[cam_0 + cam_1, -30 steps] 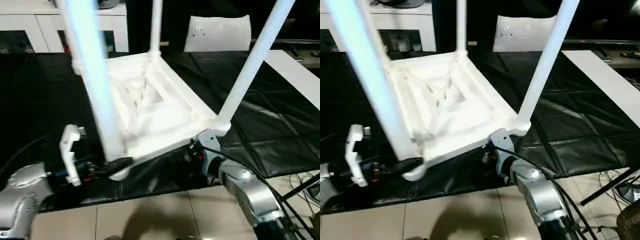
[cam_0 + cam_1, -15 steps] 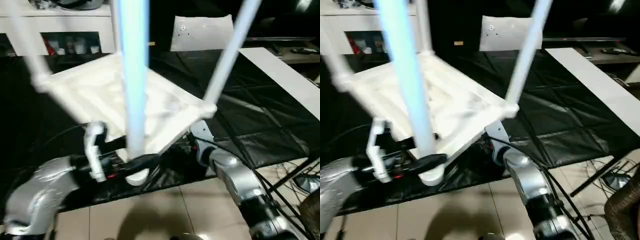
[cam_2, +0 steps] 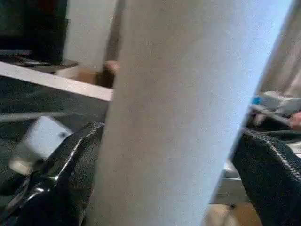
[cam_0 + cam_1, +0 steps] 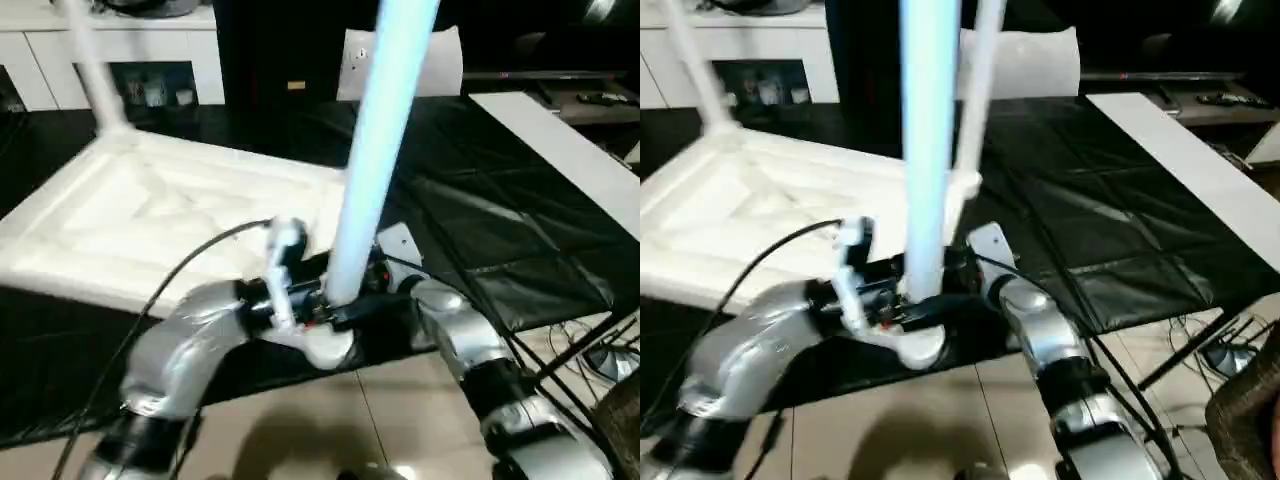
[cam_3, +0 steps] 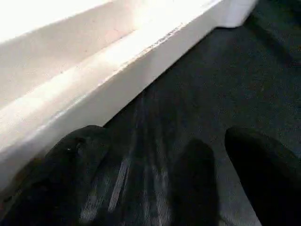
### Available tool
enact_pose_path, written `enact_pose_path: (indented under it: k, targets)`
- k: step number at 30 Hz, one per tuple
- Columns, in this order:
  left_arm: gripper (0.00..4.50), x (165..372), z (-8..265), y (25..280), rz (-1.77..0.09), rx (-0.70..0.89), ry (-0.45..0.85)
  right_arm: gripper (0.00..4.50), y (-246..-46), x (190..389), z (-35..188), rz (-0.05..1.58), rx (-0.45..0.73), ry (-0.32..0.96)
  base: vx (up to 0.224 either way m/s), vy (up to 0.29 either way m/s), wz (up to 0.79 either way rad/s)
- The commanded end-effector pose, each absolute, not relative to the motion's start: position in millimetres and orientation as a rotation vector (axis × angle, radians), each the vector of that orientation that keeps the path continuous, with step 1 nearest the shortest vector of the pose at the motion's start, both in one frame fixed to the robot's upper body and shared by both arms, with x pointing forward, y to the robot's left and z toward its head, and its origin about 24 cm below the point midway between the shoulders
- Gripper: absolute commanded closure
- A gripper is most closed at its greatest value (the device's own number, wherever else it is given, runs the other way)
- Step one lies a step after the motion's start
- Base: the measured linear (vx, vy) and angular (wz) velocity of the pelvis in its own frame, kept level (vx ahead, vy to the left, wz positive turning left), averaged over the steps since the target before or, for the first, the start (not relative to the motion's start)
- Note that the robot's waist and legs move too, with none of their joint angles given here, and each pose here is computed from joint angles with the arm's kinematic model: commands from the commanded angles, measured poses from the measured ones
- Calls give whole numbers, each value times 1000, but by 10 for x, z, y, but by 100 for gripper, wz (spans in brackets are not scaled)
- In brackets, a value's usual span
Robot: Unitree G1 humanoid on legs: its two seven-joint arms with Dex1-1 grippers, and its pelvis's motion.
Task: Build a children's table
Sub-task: Rotate table base
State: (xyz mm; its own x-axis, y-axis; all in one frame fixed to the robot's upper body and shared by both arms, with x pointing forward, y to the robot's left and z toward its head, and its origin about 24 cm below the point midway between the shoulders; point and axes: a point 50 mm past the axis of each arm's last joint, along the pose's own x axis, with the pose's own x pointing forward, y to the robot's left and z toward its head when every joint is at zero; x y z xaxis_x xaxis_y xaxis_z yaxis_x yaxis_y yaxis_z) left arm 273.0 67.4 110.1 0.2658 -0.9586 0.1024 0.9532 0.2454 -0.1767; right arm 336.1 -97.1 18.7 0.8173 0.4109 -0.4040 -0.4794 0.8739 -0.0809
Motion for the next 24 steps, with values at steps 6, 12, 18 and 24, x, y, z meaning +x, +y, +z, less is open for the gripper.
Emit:
enact_pose_path:
  k: [6,12,18,24]
  targets:
    - [3,3035,1235,543,-1177,-135,-85,0,-1019,3482,324,454,-153,294,0,0,0]
    - [3,3091,1099,834,-991,-102,-60,0,-1362,3409,390,369,-103,228,0,0,0]
    - [3,2862,872,1145,-863,-78,30,0,-1441,3138,535,363,51,153,0,0,0]
    - [3,2687,777,1501,-624,-83,69,0,-1402,2851,713,401,104,92,0,0,0]
